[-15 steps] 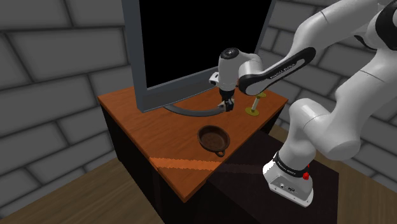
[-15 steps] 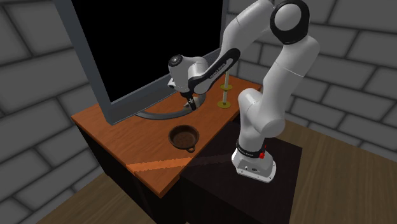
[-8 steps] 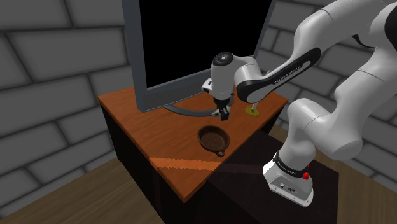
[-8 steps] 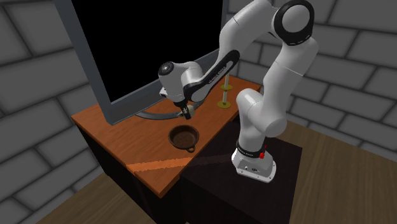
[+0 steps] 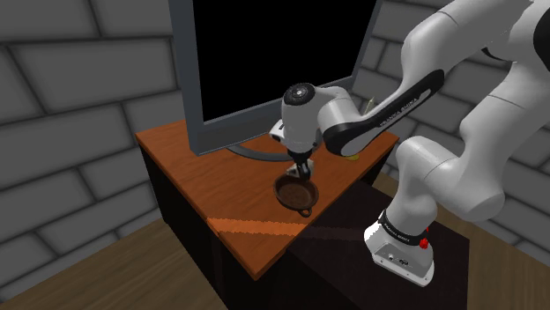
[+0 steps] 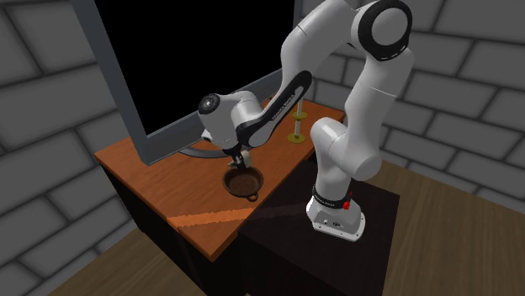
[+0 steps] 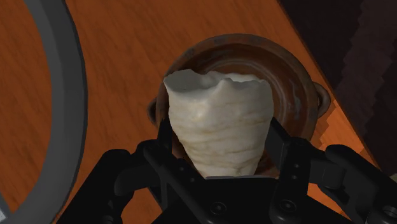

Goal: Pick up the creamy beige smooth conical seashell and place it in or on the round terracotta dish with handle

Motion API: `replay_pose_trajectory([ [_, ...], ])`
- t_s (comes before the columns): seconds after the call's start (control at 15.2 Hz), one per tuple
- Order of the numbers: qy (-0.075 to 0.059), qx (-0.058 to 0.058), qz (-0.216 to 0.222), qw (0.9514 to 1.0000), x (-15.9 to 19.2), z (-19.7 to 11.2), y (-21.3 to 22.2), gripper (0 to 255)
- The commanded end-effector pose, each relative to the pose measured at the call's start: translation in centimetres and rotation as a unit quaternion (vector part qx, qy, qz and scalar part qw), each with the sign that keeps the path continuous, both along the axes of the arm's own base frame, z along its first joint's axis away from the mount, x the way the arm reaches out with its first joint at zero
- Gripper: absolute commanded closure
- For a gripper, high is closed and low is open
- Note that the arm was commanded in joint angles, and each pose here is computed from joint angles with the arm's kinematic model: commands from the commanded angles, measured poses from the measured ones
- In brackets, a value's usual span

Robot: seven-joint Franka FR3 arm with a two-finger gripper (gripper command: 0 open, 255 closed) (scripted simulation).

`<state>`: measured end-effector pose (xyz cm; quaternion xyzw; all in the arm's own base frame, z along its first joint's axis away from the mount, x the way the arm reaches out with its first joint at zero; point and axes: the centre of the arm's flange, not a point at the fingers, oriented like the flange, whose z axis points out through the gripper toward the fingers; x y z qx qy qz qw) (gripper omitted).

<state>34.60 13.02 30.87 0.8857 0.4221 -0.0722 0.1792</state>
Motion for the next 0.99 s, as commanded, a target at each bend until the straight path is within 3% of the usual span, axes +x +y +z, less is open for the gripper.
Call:
replay_pose_trajectory([
  [0.0, 0.0, 0.0, 0.0, 1.0, -0.1, -1.0, 0.2, 255],
  [0.66, 0.0, 0.0, 0.0, 1.0, -0.1, -6.3, 0.2, 255],
  [0.92, 0.0, 0.0, 0.0, 1.0, -0.1, -6.6, 0.2, 255],
])
